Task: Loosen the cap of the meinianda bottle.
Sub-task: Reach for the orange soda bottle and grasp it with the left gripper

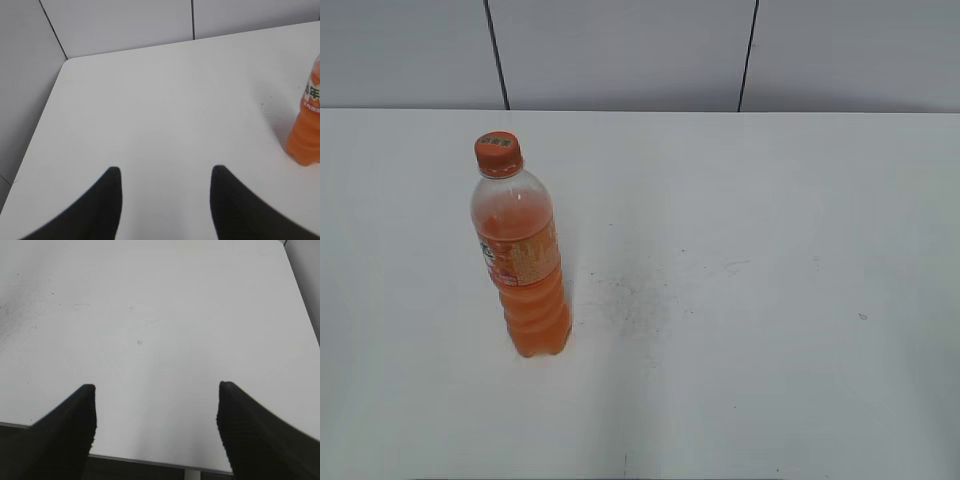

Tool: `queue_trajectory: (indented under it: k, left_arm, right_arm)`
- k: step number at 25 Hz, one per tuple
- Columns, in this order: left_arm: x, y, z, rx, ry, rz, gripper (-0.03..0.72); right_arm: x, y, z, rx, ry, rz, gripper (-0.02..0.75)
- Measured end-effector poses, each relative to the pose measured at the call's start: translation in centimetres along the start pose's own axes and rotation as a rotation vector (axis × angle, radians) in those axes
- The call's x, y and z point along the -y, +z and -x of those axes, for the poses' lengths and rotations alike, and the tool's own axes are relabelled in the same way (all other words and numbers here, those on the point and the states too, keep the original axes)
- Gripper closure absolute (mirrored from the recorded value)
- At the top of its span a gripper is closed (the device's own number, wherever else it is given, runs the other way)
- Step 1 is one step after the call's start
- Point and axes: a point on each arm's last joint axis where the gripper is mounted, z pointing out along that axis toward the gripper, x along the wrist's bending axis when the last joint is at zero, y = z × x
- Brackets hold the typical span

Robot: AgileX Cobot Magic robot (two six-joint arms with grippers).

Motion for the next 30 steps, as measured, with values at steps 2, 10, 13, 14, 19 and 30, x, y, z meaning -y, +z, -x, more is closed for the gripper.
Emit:
queue_trajectory:
  k: [2, 10, 13, 14, 19, 30]
  left_arm:
    - [0.00, 0.00, 0.00, 0.000, 0.000, 0.000, 0.342]
    - [0.00, 0.00, 0.00, 0.000, 0.000, 0.000, 0.368]
    - [0.00, 0.00, 0.00, 0.000, 0.000, 0.000, 0.368]
    - [0.00, 0.00, 0.00, 0.000, 0.000, 0.000, 0.368]
    - [0.00, 0.00, 0.00, 0.000, 0.000, 0.000, 0.384]
    - [0.00, 0.00, 0.00, 0.000, 0.000, 0.000, 0.400]
  right_arm:
    - [0.00, 0.00, 0.00, 0.000, 0.000, 0.000, 0.174]
    - [0.00, 0.00, 0.00, 0.000, 0.000, 0.000, 0.174]
    - [0.00, 0.00, 0.00, 0.000, 0.000, 0.000, 0.174]
    - [0.00, 0.00, 0.00, 0.000, 0.000, 0.000, 0.174]
    - [0.00, 0.00, 0.00, 0.000, 0.000, 0.000, 0.174]
    - [0.00, 0.00, 0.00, 0.000, 0.000, 0.000, 0.174]
